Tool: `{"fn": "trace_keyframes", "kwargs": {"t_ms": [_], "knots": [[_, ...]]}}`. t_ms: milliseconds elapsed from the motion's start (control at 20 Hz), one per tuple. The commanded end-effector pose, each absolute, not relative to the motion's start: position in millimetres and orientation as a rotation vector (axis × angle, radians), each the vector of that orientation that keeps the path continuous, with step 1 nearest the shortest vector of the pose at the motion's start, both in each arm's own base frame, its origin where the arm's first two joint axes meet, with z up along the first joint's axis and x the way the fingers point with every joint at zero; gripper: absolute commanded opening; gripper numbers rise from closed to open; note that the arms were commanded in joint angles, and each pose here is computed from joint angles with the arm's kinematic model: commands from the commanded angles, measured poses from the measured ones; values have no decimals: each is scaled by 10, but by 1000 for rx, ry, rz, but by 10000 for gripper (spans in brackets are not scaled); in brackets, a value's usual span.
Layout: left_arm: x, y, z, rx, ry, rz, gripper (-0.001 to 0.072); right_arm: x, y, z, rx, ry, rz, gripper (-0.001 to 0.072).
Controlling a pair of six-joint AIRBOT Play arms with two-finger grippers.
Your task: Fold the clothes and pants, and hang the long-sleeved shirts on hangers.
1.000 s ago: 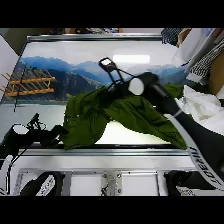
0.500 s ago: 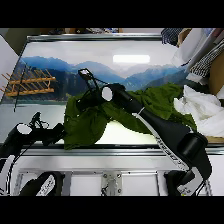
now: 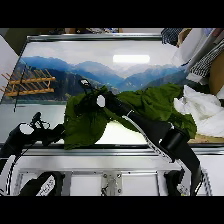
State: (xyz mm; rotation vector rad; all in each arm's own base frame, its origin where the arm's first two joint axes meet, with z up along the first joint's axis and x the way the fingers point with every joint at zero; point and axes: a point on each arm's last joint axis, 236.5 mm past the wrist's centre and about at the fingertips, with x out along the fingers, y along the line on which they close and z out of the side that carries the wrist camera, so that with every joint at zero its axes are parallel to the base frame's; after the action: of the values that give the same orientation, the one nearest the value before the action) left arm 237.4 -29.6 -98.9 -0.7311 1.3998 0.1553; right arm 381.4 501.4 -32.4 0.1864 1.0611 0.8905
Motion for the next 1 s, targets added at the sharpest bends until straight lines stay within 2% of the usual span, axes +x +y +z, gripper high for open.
{"fn": "trace_keyframes", "kwargs": {"t_ms": [0, 400, 450, 500, 550, 600, 650, 800, 950], "knots": [[2368, -412, -989, -690, 1411, 116, 11, 3926, 5111, -462, 237, 1045, 871, 583], [2345, -528, -987, -674, 1428, 92, 11, 4176, 5267, -558, 365, 983, 825, 570], [2344, -527, -987, -674, 1428, 92, 11, 4194, 5271, -576, 370, 977, 820, 486], [2342, -528, -987, -676, 1429, 94, 11, 4195, 5277, -580, 369, 975, 820, 257], [2343, -527, -985, -684, 1429, 101, 11, 4202, 5278, -570, 370, 971, 819, 65], [2355, -524, -976, -684, 1426, 102, 11, 4206, 5277, -515, 364, 960, 827, 17], [2397, -516, -932, -678, 1417, 97, 11, 4209, 5250, -415, 320, 936, 851, 16], [2792, -342, -449, -562, 1324, 68, 11, 4324, 4877, 303, -6, 758, 935, 15], [3531, -238, 858, -436, 1035, -32, 11, 4549, 4133, 1595, -174, 557, 855, 14]]}}
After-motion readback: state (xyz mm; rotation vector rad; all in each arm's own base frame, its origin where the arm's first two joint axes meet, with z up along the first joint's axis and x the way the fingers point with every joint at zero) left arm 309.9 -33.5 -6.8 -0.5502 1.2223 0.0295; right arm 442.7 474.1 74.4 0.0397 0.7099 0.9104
